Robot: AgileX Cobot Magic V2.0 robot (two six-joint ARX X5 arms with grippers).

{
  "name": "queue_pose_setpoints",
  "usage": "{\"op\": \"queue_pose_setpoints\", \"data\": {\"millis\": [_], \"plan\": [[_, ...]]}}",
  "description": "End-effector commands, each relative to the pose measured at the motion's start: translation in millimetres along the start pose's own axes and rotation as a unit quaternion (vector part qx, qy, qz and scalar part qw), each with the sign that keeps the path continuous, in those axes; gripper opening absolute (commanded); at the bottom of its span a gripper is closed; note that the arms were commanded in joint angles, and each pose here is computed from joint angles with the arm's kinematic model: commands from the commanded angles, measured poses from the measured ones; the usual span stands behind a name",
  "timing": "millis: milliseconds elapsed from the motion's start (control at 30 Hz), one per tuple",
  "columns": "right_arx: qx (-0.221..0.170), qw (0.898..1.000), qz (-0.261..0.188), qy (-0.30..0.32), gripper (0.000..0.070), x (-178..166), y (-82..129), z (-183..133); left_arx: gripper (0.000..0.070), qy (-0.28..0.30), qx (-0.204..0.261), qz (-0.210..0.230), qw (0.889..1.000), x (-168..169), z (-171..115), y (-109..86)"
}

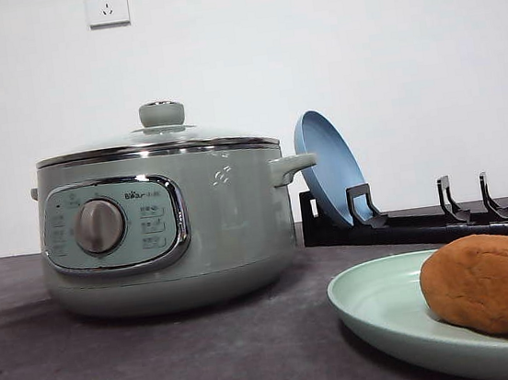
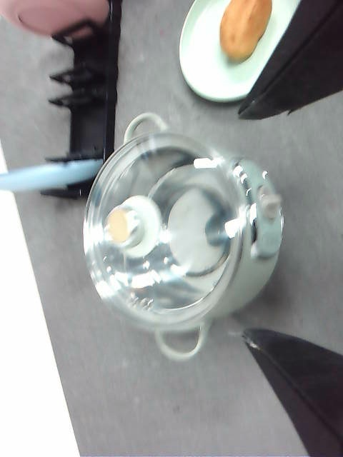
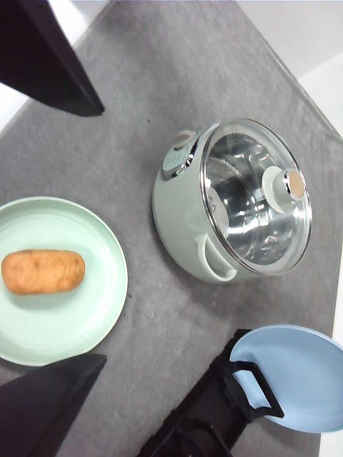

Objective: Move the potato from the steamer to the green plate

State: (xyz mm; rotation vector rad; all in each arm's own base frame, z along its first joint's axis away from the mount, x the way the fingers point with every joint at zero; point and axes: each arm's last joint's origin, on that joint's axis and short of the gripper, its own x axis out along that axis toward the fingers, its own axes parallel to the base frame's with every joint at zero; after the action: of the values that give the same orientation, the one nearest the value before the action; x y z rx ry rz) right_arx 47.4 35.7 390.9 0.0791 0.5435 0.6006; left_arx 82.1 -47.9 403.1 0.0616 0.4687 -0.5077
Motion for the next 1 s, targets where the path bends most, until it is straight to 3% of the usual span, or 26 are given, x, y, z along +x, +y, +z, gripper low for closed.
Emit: {"op": "queue_pose_setpoints", "data": {"millis": [0, 200, 300, 433, 733, 767, 800, 833, 867, 967], "plan": [[-0.012, 1.0, 0.003, -0.005, 0.07, 1, 0, -1, 0.0596, -0.026, -0.018, -0.022, 0.999, -6, -13, -0.7], [-0.01, 1.0, 0.002, 0.003, 0.07, 17, -6, -24, 0.0596, -0.041, -0.055, -0.042, 0.997, -16, -45, 0.3], [-0.002, 1.0, 0.001, 0.016, 0.07, 29, -10, -38, 0.0596, -0.049, -0.059, -0.043, 0.996, -20, -46, 0.4], [0.005, 0.999, 0.033, 0.033, 0.07, 38, -10, -45, 0.0595, -0.049, -0.064, -0.044, 0.996, -21, -47, 0.4], [0.006, 0.998, 0.058, -0.001, 0.07, 38, -7, -38, 0.0587, -0.051, -0.063, -0.044, 0.996, -21, -46, 0.4], [0.006, 0.998, 0.059, -0.002, 0.0675, 38, -7, -38, 0.0534, -0.051, -0.063, -0.043, 0.996, -20, -46, 0.4], [0.007, 0.998, 0.059, -0.001, 0.0517, 38, -7, -38, 0.0371, -0.05, -0.06, -0.043, 0.996, -20, -47, 0.4], [0.007, 0.998, 0.058, -0.001, 0.0234, 38, -7, -38, 0.0138, -0.049, -0.054, -0.043, 0.996, -20, -47, 0.5], [0.006, 0.998, 0.057, 0.0, 0.0035, 38, -7, -38, 0.0012, -0.048, -0.05, -0.042, 0.997, -20, -47, 0.5], [0.006, 0.999, 0.054, -0.004, 0.0021, 38, -7, -37, 0.0006, -0.05, -0.05, -0.041, 0.997, -20, -47, 0.5]]}}
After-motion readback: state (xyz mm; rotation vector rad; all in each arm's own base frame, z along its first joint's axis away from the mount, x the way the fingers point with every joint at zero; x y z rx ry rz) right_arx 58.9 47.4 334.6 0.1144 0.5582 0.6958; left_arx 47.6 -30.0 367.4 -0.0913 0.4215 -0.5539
